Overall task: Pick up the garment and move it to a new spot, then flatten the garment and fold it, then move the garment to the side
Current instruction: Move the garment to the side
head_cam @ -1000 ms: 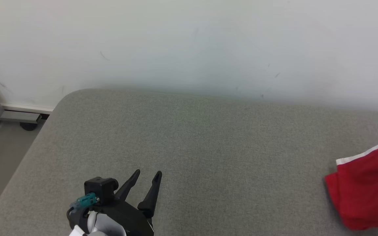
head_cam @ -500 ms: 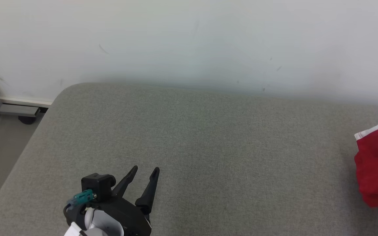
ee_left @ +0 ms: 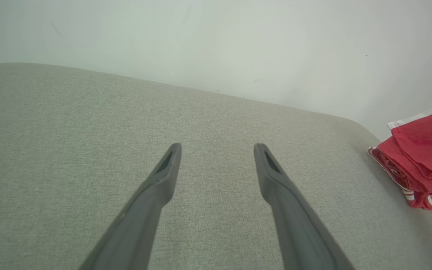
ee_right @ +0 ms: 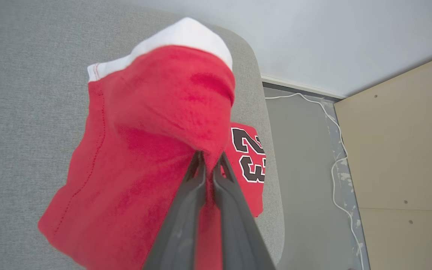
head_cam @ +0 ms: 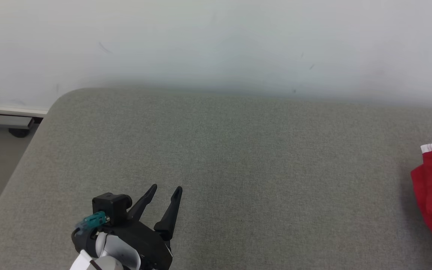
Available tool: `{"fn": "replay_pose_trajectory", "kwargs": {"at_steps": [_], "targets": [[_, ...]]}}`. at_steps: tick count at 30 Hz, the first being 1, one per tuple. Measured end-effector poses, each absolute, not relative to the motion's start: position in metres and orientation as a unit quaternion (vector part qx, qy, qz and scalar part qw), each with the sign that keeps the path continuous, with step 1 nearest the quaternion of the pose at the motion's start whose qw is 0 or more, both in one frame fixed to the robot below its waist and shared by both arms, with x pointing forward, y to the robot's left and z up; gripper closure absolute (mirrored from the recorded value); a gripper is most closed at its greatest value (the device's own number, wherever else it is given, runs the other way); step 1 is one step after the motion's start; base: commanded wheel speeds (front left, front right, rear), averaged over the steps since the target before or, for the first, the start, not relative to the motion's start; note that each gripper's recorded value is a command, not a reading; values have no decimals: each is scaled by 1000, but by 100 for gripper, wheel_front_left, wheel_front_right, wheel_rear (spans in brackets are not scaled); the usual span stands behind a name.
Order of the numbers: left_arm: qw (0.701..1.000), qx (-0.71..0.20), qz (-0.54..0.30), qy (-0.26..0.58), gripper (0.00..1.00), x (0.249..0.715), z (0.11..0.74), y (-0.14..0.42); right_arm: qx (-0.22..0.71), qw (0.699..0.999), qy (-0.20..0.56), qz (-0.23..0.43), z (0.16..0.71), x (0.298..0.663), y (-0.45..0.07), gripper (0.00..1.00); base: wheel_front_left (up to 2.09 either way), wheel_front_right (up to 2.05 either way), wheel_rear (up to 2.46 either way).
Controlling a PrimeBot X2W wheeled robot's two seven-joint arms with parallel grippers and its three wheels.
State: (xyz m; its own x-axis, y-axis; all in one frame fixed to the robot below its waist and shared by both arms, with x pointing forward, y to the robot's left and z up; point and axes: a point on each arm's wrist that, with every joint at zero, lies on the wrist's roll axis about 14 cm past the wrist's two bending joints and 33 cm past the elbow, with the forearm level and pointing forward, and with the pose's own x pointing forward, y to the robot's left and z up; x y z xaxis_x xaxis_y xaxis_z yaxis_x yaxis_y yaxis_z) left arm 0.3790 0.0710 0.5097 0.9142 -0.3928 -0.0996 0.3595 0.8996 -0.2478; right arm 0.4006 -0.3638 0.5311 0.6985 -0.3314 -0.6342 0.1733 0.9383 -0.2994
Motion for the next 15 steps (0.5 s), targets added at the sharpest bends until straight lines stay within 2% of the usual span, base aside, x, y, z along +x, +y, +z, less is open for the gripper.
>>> {"fn": "replay_pose_trajectory", "kwargs": {"at_steps": [2,3,4,5,15], "targets": [[971,-114,-197,76,0,380,509,69,-127,909,370,-147,527,397,-373,100,0,0,0],[971,-113,-198,77,0,381,508,68,-136,905,373,-151,525,395,-376,84,0,0,0],[970,-112,-200,79,0,381,507,67,-143,904,373,-153,524,395,-378,20,0,0,0],[970,-111,-202,82,0,382,506,66,-148,903,371,-155,523,396,-379,0,0,0,0],[968,-102,-211,84,0,393,507,62,-191,899,348,-187,525,401,-393,0,0,0,0]]}}
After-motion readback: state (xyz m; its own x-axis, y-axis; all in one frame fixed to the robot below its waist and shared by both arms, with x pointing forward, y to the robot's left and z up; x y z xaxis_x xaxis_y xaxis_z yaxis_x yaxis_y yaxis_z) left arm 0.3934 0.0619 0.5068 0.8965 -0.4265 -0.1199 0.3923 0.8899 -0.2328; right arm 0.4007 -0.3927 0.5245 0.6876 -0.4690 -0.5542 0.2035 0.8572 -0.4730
